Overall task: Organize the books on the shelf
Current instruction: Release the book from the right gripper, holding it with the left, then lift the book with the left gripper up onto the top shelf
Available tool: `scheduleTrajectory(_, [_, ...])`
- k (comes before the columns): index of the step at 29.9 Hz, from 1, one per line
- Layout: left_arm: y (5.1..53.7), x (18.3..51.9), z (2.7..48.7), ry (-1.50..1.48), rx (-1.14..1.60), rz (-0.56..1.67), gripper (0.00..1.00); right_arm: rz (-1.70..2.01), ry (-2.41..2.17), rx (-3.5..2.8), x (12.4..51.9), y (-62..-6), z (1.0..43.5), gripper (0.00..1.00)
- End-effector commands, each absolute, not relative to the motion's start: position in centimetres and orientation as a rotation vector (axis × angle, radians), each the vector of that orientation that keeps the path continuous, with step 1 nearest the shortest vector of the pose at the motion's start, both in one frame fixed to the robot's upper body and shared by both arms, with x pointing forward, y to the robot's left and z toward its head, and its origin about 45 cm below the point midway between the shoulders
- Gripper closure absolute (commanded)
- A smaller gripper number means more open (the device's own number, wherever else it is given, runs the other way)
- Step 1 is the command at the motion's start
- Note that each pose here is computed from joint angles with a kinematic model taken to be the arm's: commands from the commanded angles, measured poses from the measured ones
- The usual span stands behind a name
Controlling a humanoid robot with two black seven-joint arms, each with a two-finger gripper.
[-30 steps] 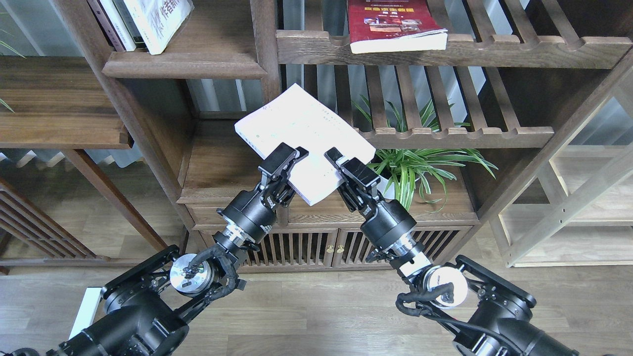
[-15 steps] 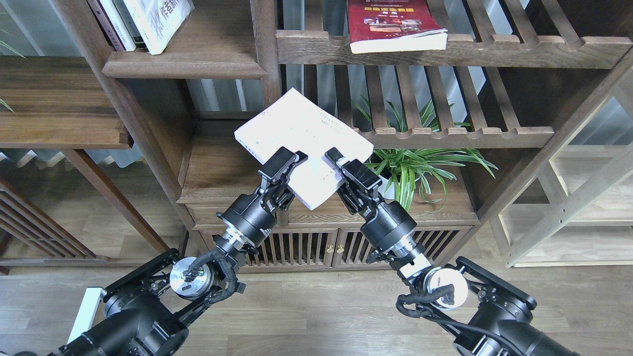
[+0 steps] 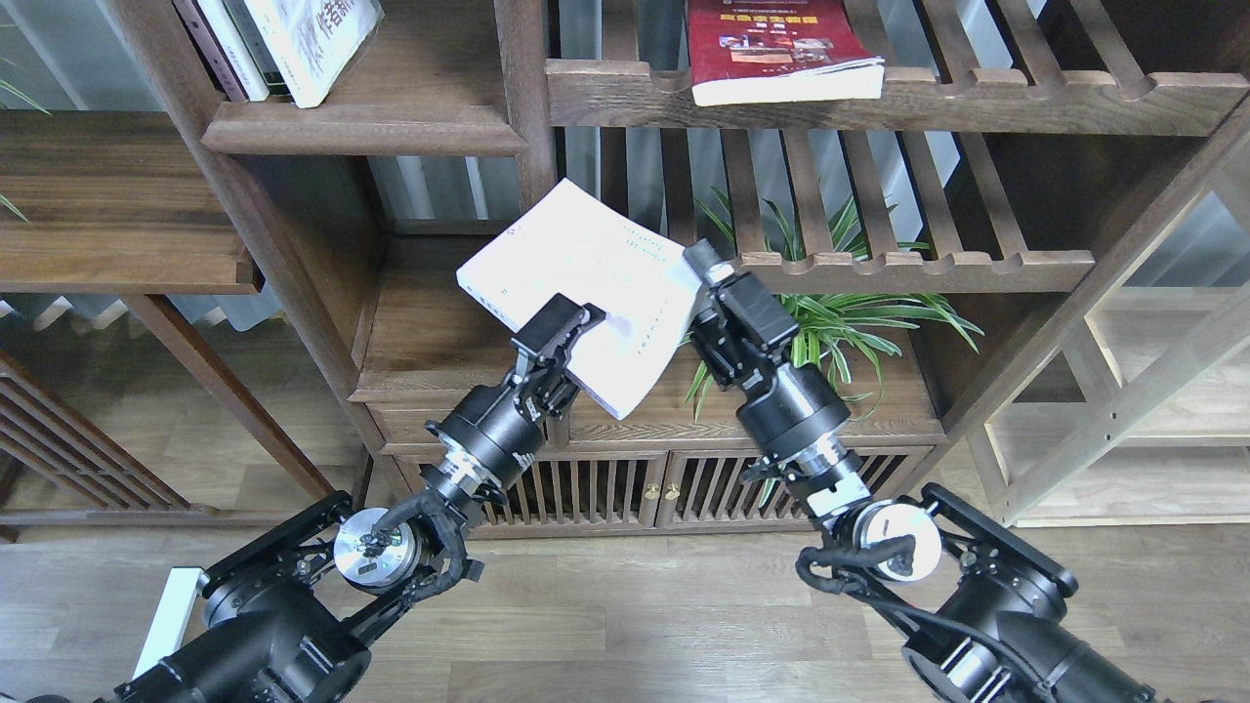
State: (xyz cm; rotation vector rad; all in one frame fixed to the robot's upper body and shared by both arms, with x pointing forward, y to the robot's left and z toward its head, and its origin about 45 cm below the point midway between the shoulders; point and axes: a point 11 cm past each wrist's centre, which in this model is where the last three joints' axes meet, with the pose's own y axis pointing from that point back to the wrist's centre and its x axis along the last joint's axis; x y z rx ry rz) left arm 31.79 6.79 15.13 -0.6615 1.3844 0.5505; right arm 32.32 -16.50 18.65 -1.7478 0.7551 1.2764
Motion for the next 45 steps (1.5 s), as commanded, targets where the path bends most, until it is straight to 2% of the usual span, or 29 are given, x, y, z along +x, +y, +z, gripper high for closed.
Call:
scheduleTrajectory(1, [6.6,31.6,15.3,1.380,-0.658,0.542,1.00,1.265,0.764,-1.740,32.6,-16.9,18.7,0.32])
scheduleTrajectory(5, [6.2,31.0,15.7,1.383,-0.660,0.516,1.00,1.257,0.778,-1.740,32.7,-17.3,18.7,0.31])
scheduleTrajectory(15, [9.4,30.5,15.6,1.257,-0.547,0.540,1.00,1.196,0.838,-1.692,34.1,-19.7,18.8,0.30])
scheduleTrajectory(25, [10.9,29.0,18.9,1.112,-0.474,0.456,1.00,1.163,0.870,-1.672,34.6,-21.1,18.9,0.30])
scheduleTrajectory(45, [23.0,30.2,26.2,0.664,-0.200,0.576,1.00,1.091,1.012,-1.736,35.7,-25.7,18.5,0.30])
